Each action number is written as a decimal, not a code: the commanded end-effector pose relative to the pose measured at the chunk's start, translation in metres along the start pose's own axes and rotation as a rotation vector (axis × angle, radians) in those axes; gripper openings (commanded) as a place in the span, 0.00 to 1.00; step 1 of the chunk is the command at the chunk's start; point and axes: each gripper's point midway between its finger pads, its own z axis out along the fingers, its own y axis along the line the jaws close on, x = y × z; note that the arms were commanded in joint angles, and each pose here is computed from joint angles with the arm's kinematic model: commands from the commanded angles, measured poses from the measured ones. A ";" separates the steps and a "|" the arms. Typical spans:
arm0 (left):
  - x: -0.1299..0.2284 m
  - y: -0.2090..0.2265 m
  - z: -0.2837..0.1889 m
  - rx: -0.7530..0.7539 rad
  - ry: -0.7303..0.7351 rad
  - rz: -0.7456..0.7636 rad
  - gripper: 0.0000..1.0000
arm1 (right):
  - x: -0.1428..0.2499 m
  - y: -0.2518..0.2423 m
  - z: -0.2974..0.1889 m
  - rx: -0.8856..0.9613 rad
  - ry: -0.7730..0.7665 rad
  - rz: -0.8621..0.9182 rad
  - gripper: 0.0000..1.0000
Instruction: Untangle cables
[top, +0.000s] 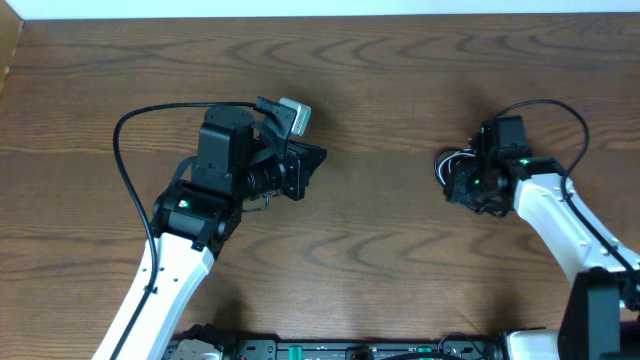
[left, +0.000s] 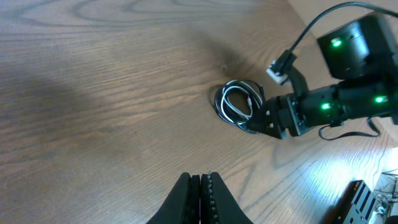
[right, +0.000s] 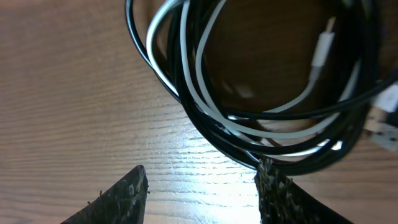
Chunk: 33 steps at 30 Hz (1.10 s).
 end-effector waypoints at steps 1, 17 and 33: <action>-0.003 -0.002 -0.003 0.005 -0.010 0.024 0.08 | 0.008 0.001 0.013 0.017 0.035 -0.005 0.52; 0.003 -0.001 -0.003 0.001 0.013 0.021 0.08 | 0.023 -0.002 0.054 0.023 0.139 -0.066 0.38; 0.004 -0.001 -0.003 0.000 0.016 0.019 0.08 | 0.037 0.115 0.026 -0.613 0.132 -0.402 0.09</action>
